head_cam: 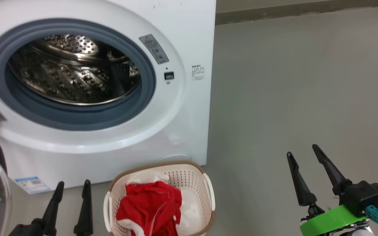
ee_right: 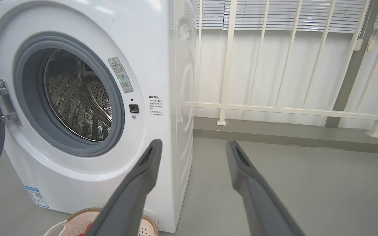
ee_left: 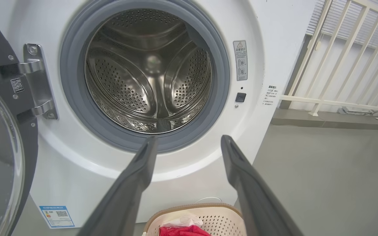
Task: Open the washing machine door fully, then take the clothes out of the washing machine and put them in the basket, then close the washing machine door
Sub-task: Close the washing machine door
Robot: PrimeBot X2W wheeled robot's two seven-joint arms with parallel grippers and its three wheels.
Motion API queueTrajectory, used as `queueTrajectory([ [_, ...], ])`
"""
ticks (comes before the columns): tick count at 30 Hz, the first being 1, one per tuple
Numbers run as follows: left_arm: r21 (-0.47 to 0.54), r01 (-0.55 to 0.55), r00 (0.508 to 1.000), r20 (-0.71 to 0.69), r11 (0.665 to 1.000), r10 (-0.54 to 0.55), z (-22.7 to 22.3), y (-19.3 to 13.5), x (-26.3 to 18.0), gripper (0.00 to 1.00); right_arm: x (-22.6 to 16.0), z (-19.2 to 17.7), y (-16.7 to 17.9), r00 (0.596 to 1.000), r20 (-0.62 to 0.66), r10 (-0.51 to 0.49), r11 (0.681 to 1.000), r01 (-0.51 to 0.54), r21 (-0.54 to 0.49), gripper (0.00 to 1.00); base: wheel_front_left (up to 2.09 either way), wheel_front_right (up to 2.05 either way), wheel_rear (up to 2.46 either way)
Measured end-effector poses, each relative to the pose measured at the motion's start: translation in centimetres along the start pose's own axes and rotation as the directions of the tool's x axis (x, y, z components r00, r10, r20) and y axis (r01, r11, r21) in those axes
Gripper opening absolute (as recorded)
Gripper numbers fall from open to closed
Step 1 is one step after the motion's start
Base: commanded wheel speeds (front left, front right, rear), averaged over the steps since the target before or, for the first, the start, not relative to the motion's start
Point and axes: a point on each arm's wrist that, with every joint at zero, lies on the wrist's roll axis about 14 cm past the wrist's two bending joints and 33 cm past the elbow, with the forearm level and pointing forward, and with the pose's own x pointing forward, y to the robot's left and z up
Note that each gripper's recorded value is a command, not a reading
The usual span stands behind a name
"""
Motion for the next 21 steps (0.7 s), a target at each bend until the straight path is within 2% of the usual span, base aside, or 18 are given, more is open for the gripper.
queueTrajectory([
  [10, 0.013, 0.0, 0.999, 0.036, 1.0, 0.0, 1.2, 0.1, 0.0, 1.0, 0.3, -0.3, 0.4, 1.0, -0.007, 0.012, 1.0, -0.012, 0.002, 1.0, -1.48, 1.48, 0.0],
  [21, 0.043, -0.021, 0.999, 0.036, 0.999, 0.019, 1.3, 0.8, -0.5, 1.0, 0.6, -0.3, 1.1, 0.999, -0.006, 0.034, 0.999, -0.034, 0.008, 1.0, -0.21, 0.21, 0.0],
])
